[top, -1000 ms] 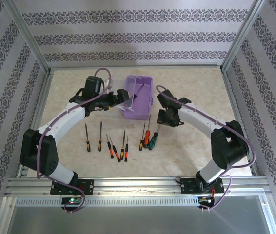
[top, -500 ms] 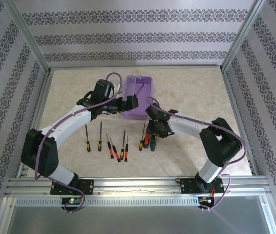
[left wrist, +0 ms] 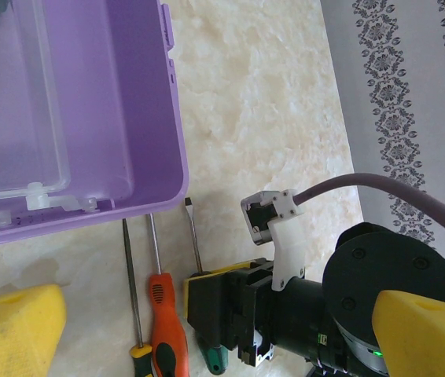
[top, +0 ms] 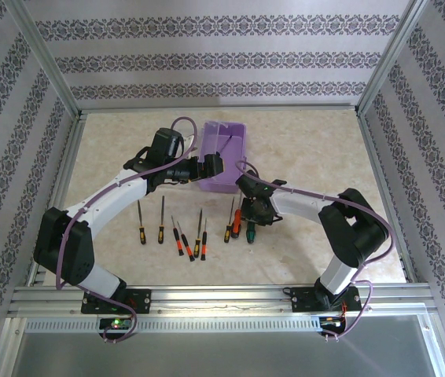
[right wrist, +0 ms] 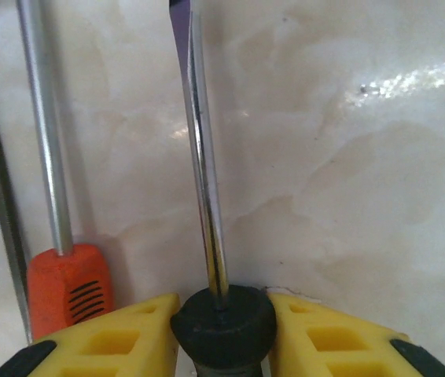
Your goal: Pack the tool kit
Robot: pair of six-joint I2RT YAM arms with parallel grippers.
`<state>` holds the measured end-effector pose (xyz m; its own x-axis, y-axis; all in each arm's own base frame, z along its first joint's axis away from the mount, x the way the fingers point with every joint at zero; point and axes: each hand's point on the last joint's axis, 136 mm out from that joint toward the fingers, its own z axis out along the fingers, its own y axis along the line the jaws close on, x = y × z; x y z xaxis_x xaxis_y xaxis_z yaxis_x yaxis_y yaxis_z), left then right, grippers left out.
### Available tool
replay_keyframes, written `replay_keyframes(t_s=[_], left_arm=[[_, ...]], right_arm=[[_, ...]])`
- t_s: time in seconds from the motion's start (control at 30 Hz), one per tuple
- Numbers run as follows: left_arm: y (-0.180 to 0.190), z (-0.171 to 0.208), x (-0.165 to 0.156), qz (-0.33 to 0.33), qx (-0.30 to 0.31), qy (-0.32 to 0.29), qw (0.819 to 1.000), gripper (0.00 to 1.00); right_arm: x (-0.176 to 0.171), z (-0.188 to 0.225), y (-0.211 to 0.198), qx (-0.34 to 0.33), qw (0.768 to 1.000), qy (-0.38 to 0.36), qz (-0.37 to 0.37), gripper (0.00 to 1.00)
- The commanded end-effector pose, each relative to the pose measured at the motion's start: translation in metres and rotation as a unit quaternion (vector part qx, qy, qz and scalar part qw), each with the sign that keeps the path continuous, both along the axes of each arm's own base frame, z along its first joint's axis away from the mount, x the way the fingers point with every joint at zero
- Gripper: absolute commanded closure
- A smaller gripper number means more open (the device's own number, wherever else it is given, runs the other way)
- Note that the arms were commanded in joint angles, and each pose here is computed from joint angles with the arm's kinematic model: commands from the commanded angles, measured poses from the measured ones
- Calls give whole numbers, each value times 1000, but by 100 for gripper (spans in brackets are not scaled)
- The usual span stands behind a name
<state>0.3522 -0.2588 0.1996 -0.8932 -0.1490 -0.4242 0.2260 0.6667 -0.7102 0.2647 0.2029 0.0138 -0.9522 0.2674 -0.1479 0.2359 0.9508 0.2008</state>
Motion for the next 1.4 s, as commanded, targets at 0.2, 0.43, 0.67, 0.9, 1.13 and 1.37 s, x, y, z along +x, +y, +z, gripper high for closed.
replay_keyframes(t_s=[0.2,0.43,0.67,0.9,1.13,1.37], left_arm=[[-1,0,0,-6,11,-8,1000,0],[0,-3,1,-5,14,-3,1000,0],[3,0,1,-2,24,-12,1000,0],[12,7,3,9,46,-34,998,0],[16,7,5,16,48,-34,998,0],[33,3,15,43,61,-31,997,0]], right_arm=[[-7,-9,-7,-17,999,5,33,72],[-1,7,-13,-21,999,-22,43,73],[7,30,-26,-20,998,-49,35,73],[20,56,-29,-16,996,-78,37,73],[34,73,-25,1,994,-102,29,74],[54,93,-15,14,992,-125,32,74]])
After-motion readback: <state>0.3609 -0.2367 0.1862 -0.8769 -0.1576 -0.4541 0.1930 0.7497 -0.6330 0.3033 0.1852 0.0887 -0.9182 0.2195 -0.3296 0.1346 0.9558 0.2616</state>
